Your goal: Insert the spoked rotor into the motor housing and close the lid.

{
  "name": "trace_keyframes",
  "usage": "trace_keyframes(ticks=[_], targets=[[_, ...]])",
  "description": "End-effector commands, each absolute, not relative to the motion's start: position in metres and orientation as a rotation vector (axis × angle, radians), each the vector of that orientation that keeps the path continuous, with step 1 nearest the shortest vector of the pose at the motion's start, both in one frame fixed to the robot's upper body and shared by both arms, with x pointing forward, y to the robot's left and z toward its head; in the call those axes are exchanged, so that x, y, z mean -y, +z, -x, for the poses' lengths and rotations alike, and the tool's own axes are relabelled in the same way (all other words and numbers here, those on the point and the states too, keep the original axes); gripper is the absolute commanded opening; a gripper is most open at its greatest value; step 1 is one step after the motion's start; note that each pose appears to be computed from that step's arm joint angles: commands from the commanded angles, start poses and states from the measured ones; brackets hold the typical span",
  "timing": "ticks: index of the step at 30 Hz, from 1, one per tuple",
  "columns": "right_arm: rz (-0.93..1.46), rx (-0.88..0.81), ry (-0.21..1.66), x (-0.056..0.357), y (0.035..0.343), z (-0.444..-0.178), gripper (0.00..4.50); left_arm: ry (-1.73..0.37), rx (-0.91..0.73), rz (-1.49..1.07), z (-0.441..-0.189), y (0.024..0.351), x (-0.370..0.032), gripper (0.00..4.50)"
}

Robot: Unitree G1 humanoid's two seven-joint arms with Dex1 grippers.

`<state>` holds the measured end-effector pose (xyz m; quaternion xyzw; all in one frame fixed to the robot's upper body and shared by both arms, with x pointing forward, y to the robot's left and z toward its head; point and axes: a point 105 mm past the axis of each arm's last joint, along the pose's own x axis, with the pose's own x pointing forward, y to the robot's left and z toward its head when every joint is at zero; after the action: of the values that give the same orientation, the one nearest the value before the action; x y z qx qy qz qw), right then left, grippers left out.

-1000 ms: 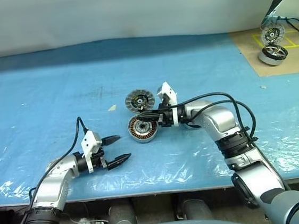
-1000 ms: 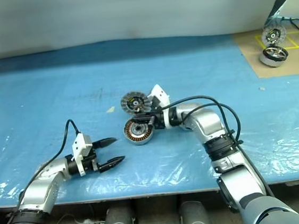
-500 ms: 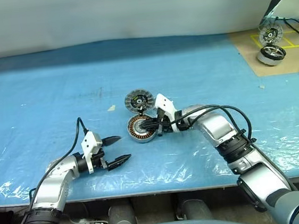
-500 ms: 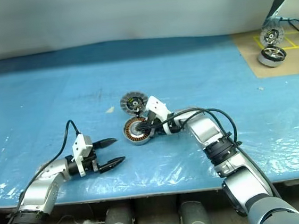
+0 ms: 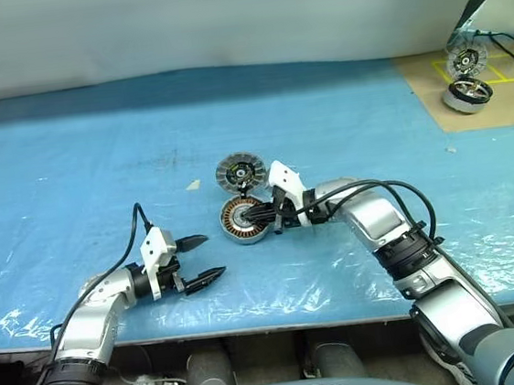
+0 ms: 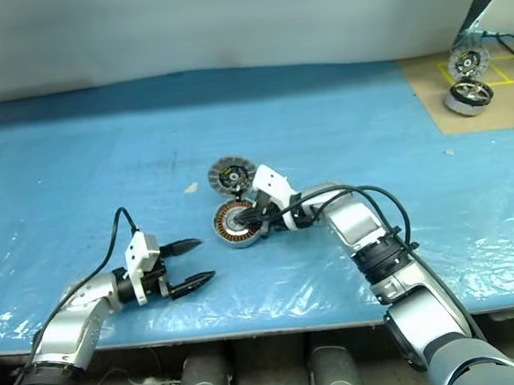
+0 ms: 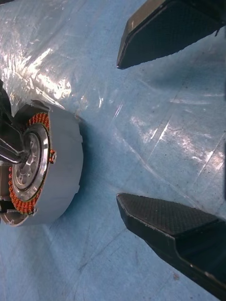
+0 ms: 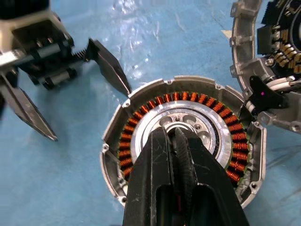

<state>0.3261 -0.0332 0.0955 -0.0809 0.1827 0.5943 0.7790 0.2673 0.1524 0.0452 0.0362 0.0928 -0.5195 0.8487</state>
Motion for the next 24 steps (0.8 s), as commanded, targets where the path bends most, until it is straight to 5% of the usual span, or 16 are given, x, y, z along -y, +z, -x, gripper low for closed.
trace_keyframes(ticks=[1,11,17,24], targets=[[0.136,-0.317,1.315,0.028,0.119,-0.326,0.25,-1.106,-0.206,-0.084,-0.265,0.043,-0.153,4.50],[0.184,-0.385,1.243,0.015,0.086,-0.336,0.25,-1.107,-0.207,-0.084,-0.263,0.042,-0.153,4.50],[0.409,-0.523,1.220,0.039,0.041,-0.331,0.25,-1.107,-0.204,-0.082,-0.263,0.043,-0.152,4.50],[0.085,-0.376,1.237,0.029,0.091,-0.336,0.25,-1.106,-0.204,-0.080,-0.263,0.043,-0.152,4.50]])
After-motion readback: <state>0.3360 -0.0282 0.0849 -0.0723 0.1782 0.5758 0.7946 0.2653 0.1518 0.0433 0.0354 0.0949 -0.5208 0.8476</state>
